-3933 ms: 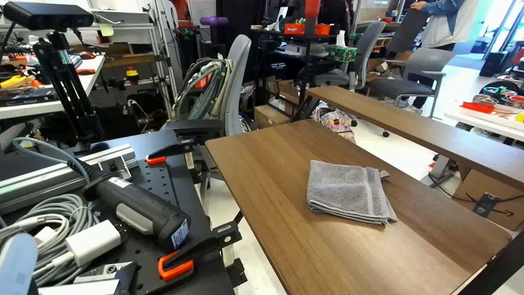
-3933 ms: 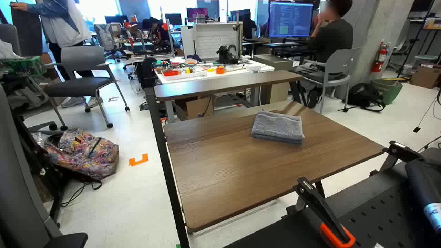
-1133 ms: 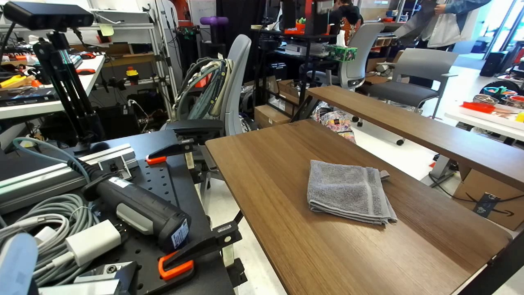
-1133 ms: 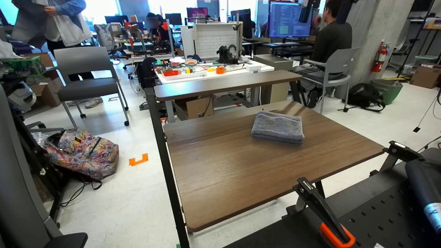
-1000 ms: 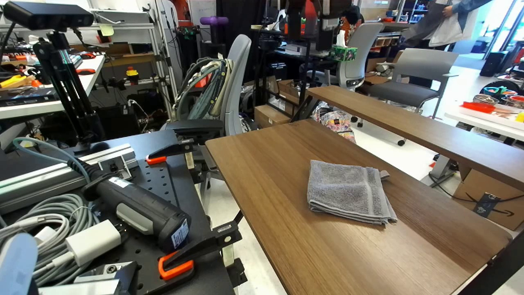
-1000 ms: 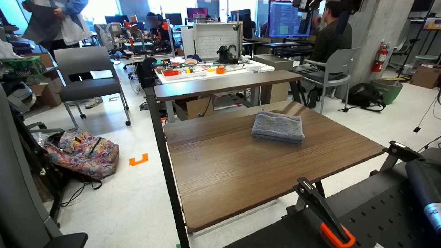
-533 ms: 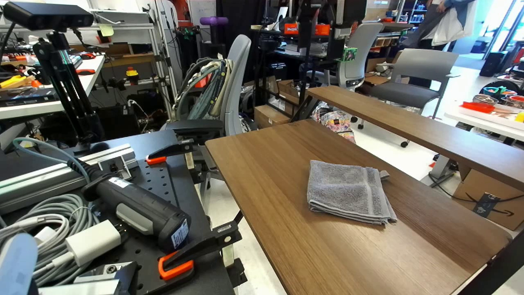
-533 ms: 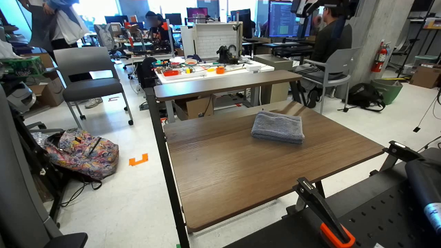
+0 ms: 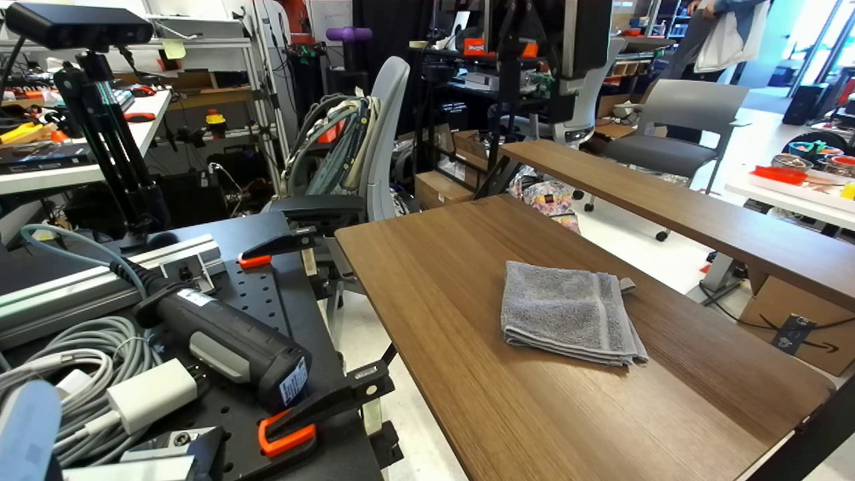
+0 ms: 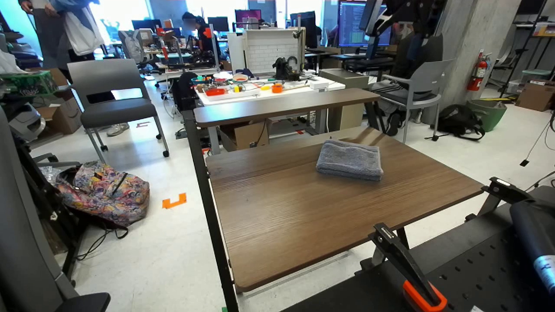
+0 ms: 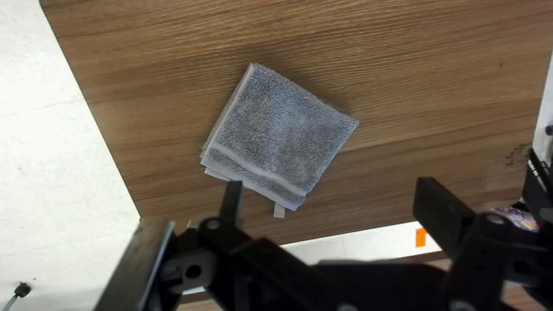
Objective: Slide the towel slightly to the left
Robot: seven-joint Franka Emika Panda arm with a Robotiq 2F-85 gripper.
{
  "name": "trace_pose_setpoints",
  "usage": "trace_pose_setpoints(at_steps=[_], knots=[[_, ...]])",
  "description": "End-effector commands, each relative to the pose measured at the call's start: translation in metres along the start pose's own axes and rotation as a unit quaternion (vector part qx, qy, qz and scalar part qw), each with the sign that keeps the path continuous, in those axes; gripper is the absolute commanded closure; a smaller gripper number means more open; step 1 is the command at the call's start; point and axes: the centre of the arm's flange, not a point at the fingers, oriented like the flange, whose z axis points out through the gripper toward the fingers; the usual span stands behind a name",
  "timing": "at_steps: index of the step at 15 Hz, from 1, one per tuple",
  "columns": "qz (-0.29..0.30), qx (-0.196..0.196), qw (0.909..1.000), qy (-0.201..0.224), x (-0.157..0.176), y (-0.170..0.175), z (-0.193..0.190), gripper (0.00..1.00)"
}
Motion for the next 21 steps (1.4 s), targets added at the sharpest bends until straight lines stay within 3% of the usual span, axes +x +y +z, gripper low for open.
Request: trace_pose_setpoints(at_steps=[1, 11, 21], knots=[[0.005, 0.007, 1.0, 0.001, 0.028, 0.006, 0.046, 0.0], [0.046, -0.012, 0.9987, -0.018, 0.09, 0.022, 0.155, 0.0], [0.053, -0.025, 0.997, -0.051, 0.09, 0.041, 0.241, 0.0]])
